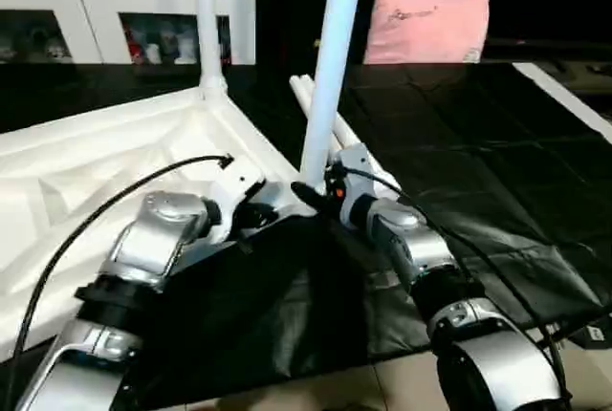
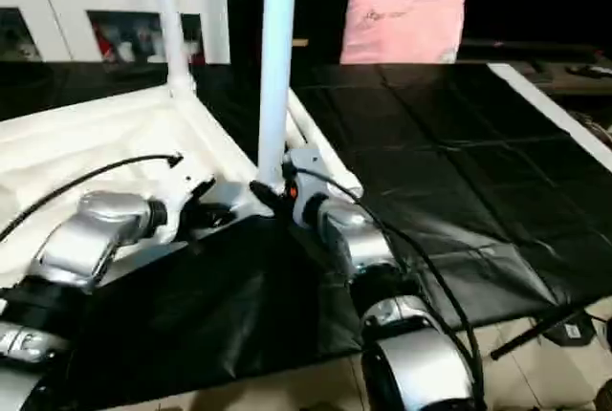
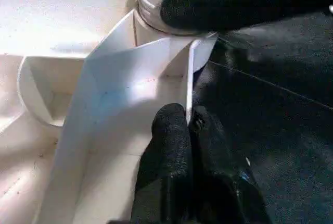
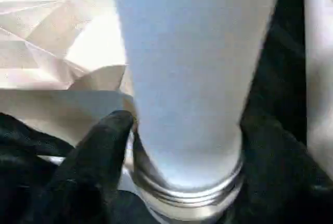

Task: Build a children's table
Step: Rotate leg to tighten

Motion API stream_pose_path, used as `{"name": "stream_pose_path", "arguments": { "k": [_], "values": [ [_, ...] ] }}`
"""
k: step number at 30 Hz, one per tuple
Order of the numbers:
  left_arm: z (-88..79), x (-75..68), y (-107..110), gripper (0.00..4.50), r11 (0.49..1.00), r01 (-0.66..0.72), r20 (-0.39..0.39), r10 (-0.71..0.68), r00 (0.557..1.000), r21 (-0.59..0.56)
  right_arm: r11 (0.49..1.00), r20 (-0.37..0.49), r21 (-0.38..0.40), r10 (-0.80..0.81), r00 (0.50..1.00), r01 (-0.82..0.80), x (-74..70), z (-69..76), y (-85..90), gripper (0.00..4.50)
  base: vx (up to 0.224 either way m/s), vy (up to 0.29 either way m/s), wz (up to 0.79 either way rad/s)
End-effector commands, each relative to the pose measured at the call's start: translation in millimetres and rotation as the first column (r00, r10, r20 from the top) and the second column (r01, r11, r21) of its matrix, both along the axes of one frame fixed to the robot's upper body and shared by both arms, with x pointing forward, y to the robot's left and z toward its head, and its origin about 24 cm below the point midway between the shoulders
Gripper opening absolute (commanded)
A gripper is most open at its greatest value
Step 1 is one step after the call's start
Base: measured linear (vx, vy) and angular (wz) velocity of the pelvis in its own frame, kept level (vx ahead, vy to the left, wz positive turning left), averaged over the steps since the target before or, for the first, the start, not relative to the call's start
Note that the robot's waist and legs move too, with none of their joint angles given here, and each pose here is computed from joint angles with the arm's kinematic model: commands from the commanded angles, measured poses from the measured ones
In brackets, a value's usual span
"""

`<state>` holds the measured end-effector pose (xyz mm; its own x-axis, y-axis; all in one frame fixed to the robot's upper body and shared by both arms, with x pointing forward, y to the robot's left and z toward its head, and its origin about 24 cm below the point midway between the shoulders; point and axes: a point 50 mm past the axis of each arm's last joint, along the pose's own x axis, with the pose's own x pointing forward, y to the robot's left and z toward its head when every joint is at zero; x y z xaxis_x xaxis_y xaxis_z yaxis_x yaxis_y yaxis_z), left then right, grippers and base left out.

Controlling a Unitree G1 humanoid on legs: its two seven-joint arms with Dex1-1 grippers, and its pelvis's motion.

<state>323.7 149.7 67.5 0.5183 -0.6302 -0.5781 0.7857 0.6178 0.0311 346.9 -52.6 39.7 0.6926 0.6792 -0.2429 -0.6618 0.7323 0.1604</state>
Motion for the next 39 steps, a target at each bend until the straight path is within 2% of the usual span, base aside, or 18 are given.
{"name": "stream_pose_path", "arguments": {
  "k": [1, 3, 6, 9, 14, 16, 17, 19, 20, 21, 22, 24, 29, 31, 32, 35, 38, 39],
  "values": [
    [24.2, 7.4, -25.9, 0.00, 0.997, 0.072, 0.122, -0.069, 0.990, -0.019, 0.986, -0.081, 0.002, 0.165, 0.983, -0.166, -21.3, -17.5, 33.2, 3.69, 0.000, 0.000, 0.00],
    [21.7, 6.6, -22.1, 0.00, 0.997, 0.077, 0.113, -0.076, 0.991, 0.002, 0.987, -0.061, -0.002, 0.160, 0.985, -0.160, -19.1, -16.8, 25.8, 3.86, 0.000, 0.000, 0.00],
    [18.8, 5.0, -16.1, 0.00, 0.995, 0.091, 0.105, -0.094, 0.990, 0.033, 0.986, -0.049, 0.036, 0.165, 0.985, -0.164, -16.3, -12.8, 16.0, 4.08, 0.000, 0.000, 0.00],
    [15.3, 1.7, -6.6, 0.00, 0.989, 0.136, 0.091, -0.141, 0.986, 0.055, 0.973, -0.007, 0.066, 0.220, 0.975, -0.220, -14.0, -3.7, -0.3, 4.33, 0.000, 0.000, 0.00],
    [11.3, -5.3, 10.0, 0.00, 0.958, 0.264, 0.056, -0.271, 0.961, 0.110, 0.903, 0.038, -0.023, 0.429, 0.902, -0.428, -21.3, 3.5, -35.5, 4.47, 0.000, 0.000, 0.00],
    [11.5, -6.2, 12.3, 0.00, 0.950, 0.289, 0.054, -0.297, 0.953, 0.117, 0.891, 0.040, -0.035, 0.455, 0.890, -0.453, -22.0, 5.1, -41.1, 4.47, 0.000, 0.000, 0.00],
    [12.0, -9.5, 17.0, 0.00, 0.930, 0.347, 0.033, -0.353, 0.935, 0.123, 0.872, 0.040, -0.048, 0.489, 0.871, -0.488, -22.6, 8.7, -49.5, 4.47, 0.000, 0.000, 0.00],
    [12.9, -12.5, 19.8, 0.00, 0.908, 0.399, 0.029, -0.406, 0.914, 0.130, 0.857, 0.045, -0.063, 0.515, 0.856, -0.512, -23.2, 11.3, -54.0, 4.47, 0.000, 0.000, 0.00],
    [13.8, -16.8, 23.0, 0.00, 0.881, 0.457, 0.015, -0.462, 0.887, 0.125, 0.840, 0.054, -0.090, 0.541, 0.839, -0.536, -23.7, 13.8, -58.4, 4.47, 0.000, 0.000, 0.00],
    [13.8, -16.9, 23.0, 0.00, 0.880, 0.457, 0.015, -0.462, 0.887, 0.125, 0.839, 0.054, -0.091, 0.541, 0.839, -0.536, -23.7, 13.8, -58.4, 4.47, 0.000, 0.000, 0.00],
    [14.5, -20.1, 26.6, 0.00, 0.855, 0.501, -0.010, -0.504, 0.864, 0.136, 0.816, 0.064, -0.132, 0.573, 0.817, -0.562, -24.1, 15.3, -61.1, 4.47, 0.000, 0.000, 0.00],
    [15.0, -21.4, 28.1, 0.00, 0.840, 0.524, -0.025, -0.526, 0.850, 0.142, 0.796, 0.078, -0.152, 0.601, 0.796, -0.586, -25.1, 16.7, -61.6, 4.47, 0.000, 0.000, 0.00],
    [16.6, -26.5, 26.7, 0.00, 0.782, 0.611, -0.049, -0.610, 0.791, 0.127, 0.719, 0.075, -0.113, 0.694, 0.716, -0.686, -32.0, 19.1, -56.6, 4.47, 0.000, 0.000, 0.00],
    [16.5, -26.9, 26.3, 0.00, 0.774, 0.620, -0.049, -0.619, 0.784, 0.127, 0.708, 0.072, -0.112, 0.706, 0.705, -0.697, -32.9, 18.6, -55.6, 4.47, 0.000, 0.000, 0.00],
    [16.4, -27.4, 25.4, 0.00, 0.765, 0.631, -0.050, -0.630, 0.775, 0.127, 0.692, 0.063, -0.109, 0.721, 0.690, -0.713, -34.0, 17.5, -53.4, 4.19, 0.000, 0.000, 0.00],
    [16.0, -29.2, 23.9, 0.00, 0.746, 0.654, -0.057, -0.652, 0.756, 0.124, 0.687, 0.058, -0.109, 0.726, 0.685, -0.718, -33.1, 15.9, -50.5, 4.09, 0.000, 0.000, 0.00],
    [15.6, -31.1, 22.5, 0.00, 0.733, 0.669, -0.062, -0.667, 0.742, 0.120, 0.683, 0.056, -0.103, 0.730, 0.682, -0.723, -32.3, 15.5, -48.9, 3.69, 0.000, 0.000, 0.00],
    [15.4, -31.8, 22.5, 0.00, 0.728, 0.675, -0.063, -0.673, 0.737, 0.119, 0.679, 0.054, -0.099, 0.734, 0.677, -0.728, -32.2, 15.3, -48.0, 3.69, 0.000, 0.000, 0.00]
  ]
}}
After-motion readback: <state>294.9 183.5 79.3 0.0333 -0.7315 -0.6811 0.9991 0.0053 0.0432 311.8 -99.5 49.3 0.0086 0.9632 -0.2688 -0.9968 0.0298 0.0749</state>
